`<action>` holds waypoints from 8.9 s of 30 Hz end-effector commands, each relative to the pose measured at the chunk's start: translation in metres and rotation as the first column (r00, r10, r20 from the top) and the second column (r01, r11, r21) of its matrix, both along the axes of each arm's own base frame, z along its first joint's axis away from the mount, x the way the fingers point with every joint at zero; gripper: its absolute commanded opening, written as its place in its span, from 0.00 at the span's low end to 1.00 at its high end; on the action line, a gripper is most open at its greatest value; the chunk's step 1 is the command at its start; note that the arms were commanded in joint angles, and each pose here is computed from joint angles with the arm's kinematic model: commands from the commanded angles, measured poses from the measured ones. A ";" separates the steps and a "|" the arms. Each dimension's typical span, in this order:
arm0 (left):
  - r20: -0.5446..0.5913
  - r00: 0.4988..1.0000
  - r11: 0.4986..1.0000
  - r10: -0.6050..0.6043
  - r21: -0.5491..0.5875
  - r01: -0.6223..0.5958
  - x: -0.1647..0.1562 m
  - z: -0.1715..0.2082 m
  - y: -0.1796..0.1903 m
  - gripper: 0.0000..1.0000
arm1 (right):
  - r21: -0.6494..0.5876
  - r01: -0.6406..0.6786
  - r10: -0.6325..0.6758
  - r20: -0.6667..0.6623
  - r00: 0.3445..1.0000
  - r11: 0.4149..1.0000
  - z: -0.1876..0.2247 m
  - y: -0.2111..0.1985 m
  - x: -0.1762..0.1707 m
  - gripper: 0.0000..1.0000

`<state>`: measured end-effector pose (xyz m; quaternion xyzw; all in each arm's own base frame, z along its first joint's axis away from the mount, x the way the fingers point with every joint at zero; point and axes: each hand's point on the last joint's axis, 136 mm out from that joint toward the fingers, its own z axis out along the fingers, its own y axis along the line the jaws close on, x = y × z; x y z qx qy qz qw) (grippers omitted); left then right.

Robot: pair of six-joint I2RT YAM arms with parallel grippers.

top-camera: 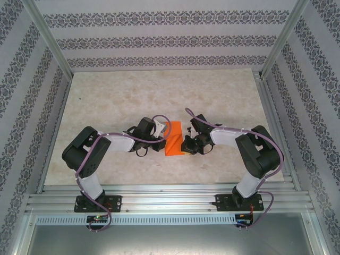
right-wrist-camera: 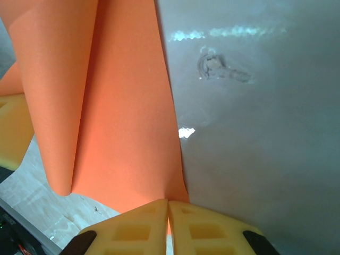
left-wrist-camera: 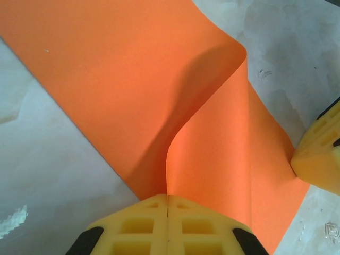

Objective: Fold a paper plane with a square sheet of paper (fold left side to right side)

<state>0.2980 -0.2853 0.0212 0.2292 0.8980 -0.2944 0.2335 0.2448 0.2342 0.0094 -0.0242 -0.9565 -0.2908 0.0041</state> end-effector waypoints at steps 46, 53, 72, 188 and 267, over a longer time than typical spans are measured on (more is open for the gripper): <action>0.000 1.000 1.000 0.021 0.007 -0.021 0.006 -0.008 0.007 0.01 | -0.101 -0.028 0.023 -0.046 0.999 0.995 -0.021 -0.011 -0.011 0.15; -0.011 1.000 1.000 0.017 0.016 -0.017 0.001 -0.013 0.008 0.01 | -0.036 -0.010 0.012 0.072 0.997 0.999 0.025 0.001 0.014 0.21; -0.008 1.000 1.000 0.012 0.025 -0.012 -0.001 -0.015 0.007 0.01 | 0.184 0.033 -0.056 0.119 0.991 0.982 0.045 0.061 0.047 0.08; -0.059 0.994 0.995 0.093 -0.036 -0.096 -0.022 0.013 -0.004 0.26 | -0.075 0.125 -0.127 -0.026 0.992 0.989 -0.043 0.017 0.025 0.10; -0.231 0.973 0.999 0.015 0.048 -0.004 -0.051 -0.043 -0.001 0.07 | -0.030 0.065 -0.059 0.177 0.983 0.997 0.006 0.044 0.067 0.12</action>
